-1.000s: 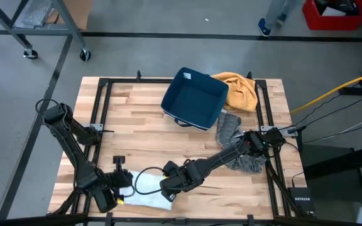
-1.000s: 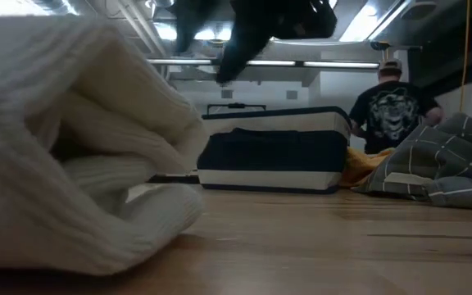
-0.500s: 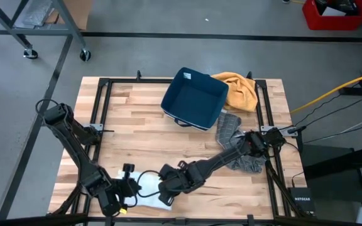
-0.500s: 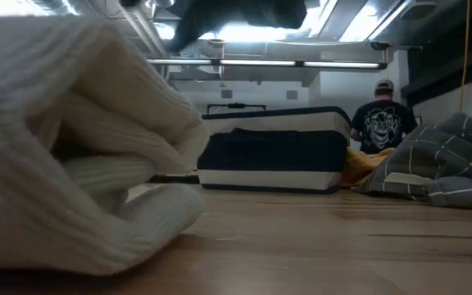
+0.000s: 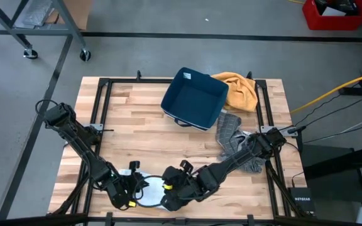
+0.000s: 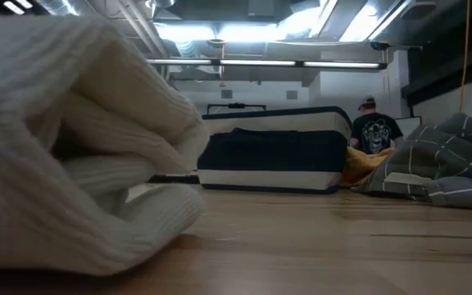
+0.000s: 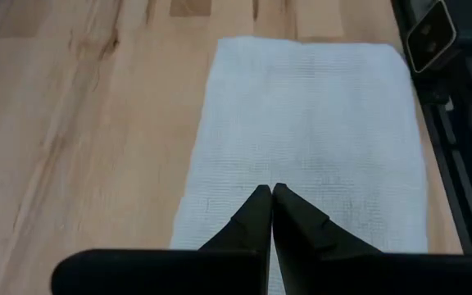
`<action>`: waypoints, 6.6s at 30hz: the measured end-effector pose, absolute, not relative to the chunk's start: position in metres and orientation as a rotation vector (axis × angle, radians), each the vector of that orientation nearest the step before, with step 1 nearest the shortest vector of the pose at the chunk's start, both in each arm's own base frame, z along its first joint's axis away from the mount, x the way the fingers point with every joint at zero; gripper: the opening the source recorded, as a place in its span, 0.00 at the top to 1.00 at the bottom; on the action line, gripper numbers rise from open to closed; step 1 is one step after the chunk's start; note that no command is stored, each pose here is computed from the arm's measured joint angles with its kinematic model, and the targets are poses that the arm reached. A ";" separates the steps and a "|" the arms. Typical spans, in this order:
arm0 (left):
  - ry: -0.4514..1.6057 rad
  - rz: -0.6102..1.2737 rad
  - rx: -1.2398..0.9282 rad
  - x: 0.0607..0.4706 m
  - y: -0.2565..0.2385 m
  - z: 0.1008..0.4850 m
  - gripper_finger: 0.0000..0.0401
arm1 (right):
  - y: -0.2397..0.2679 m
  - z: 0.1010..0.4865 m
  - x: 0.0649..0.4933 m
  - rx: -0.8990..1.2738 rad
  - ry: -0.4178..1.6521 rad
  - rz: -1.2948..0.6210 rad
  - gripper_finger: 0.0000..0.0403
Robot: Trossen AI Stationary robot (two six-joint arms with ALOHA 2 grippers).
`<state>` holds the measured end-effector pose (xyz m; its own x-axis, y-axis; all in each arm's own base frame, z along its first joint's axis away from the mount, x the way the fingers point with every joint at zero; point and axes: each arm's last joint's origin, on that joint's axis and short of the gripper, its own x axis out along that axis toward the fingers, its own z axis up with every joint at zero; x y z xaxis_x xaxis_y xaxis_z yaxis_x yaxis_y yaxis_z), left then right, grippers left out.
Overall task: Fold towel
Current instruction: Move the blue laundry bin to the top left, then move the white patterned towel to the top left
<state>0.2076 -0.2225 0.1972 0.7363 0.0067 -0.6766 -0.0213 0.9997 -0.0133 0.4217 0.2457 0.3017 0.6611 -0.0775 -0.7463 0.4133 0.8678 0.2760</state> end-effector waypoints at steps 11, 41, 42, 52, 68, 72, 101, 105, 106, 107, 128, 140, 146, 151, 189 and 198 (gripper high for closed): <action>0.737 0.016 -0.023 0.214 -0.225 0.190 0.99 | 0.242 0.333 0.397 0.310 0.594 -0.478 0.59; 0.433 0.332 0.057 0.293 -0.143 0.220 0.99 | 0.221 0.355 0.382 0.151 0.417 -0.699 0.59; 0.404 0.346 0.063 0.297 -0.135 0.227 0.99 | 0.224 0.355 0.380 0.146 0.412 -0.696 0.59; 0.252 0.474 0.166 0.313 -0.028 0.280 0.99 | 0.251 0.359 0.361 0.067 0.288 -0.715 0.59; 0.345 0.595 -0.013 0.310 0.123 0.251 0.99 | 0.244 0.360 0.367 0.052 0.290 -0.727 0.59; 0.391 0.529 -0.085 0.315 0.136 0.231 0.99 | 0.237 0.360 0.373 0.073 0.297 -0.736 0.59; 0.795 0.894 0.017 0.275 0.133 0.222 0.99 | 0.220 0.360 0.394 0.150 0.419 -0.625 0.59; 0.895 0.914 0.058 0.268 0.131 0.218 0.99 | 0.221 0.359 0.394 0.161 0.437 -0.605 0.59; 0.918 0.917 0.070 0.267 0.131 0.217 0.99 | 0.220 0.359 0.394 0.161 0.438 -0.605 0.59; 0.942 0.916 0.077 0.266 0.130 0.216 0.99 | 0.221 0.359 0.394 0.161 0.439 -0.604 0.59; 0.943 0.793 0.033 0.272 0.085 0.217 0.99 | 0.220 0.357 0.393 0.150 0.469 -0.590 0.59; 0.634 0.868 0.078 0.247 0.081 0.281 0.99 | 0.220 0.357 0.392 0.123 0.483 -0.589 0.59; 0.594 0.773 0.004 0.226 0.069 0.299 0.99 | 0.220 0.357 0.392 0.123 0.483 -0.590 0.59; 0.703 0.502 -0.130 0.214 0.045 0.295 0.99 | 0.220 0.357 0.392 0.123 0.483 -0.589 0.59; 0.865 -0.234 -0.431 0.163 -0.167 0.168 0.99 | 0.220 0.356 0.394 0.147 0.505 -0.559 0.59; 0.942 0.031 -0.395 0.174 -0.161 0.130 0.99 | 0.220 0.356 0.394 0.146 0.505 -0.559 0.59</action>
<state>0.1740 -0.1613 0.1304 0.5929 -0.1447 -0.7922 -0.1963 0.9281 -0.3164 0.3936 0.2200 0.3563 0.7300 -0.4705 -0.4957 0.5407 0.8412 -0.0021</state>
